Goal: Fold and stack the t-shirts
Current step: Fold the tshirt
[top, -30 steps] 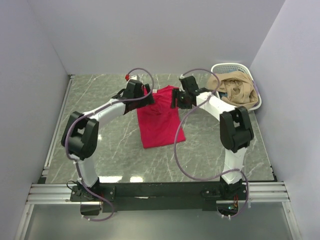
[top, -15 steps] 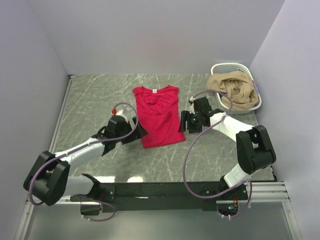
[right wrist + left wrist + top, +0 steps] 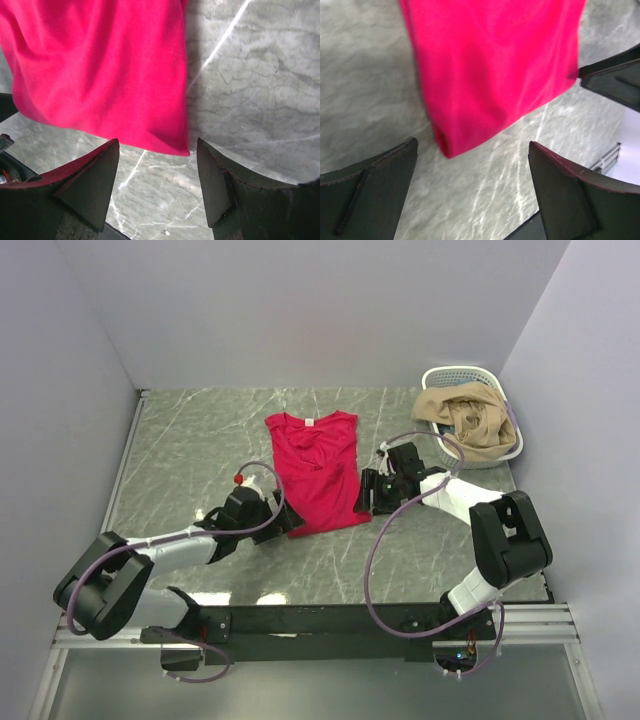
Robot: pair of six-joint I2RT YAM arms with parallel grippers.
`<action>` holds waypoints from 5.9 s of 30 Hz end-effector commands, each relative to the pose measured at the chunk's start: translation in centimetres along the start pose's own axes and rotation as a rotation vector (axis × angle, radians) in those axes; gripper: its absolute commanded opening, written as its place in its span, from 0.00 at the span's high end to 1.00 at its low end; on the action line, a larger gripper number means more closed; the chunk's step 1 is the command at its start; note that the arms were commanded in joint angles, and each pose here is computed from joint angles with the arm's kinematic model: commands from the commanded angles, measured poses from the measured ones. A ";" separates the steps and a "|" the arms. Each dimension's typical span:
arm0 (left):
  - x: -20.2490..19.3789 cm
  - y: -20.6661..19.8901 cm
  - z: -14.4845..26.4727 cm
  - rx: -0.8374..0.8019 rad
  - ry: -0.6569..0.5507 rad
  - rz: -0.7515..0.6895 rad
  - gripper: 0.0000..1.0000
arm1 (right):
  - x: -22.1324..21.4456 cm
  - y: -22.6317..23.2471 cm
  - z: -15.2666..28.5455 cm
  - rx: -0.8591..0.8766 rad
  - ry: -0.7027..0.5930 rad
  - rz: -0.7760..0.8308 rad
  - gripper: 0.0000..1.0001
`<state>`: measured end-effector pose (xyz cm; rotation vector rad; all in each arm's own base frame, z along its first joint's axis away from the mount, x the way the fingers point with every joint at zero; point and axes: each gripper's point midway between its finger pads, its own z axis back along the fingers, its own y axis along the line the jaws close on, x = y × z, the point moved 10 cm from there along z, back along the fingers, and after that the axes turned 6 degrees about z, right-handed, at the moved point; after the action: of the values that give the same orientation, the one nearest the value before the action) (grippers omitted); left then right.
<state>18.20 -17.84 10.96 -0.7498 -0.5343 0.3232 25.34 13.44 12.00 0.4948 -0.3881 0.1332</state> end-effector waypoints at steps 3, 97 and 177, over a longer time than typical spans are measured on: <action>-0.1 -0.7 -1.3 -0.007 -0.023 -0.002 0.01 | 0.4 -0.4 -0.7 0.026 -0.025 -0.013 0.31; -5.3 -0.4 9.1 0.178 0.181 -0.081 0.99 | -11.8 6.9 7.1 0.058 0.085 -0.013 1.00; 19.6 -10.0 -8.0 -0.236 -0.080 -0.127 0.16 | 18.6 5.3 -2.1 0.177 -0.243 0.073 0.58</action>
<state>40.70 -18.88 20.25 -0.7692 -0.7668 0.2294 42.48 18.08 20.11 0.5558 -0.6639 0.1316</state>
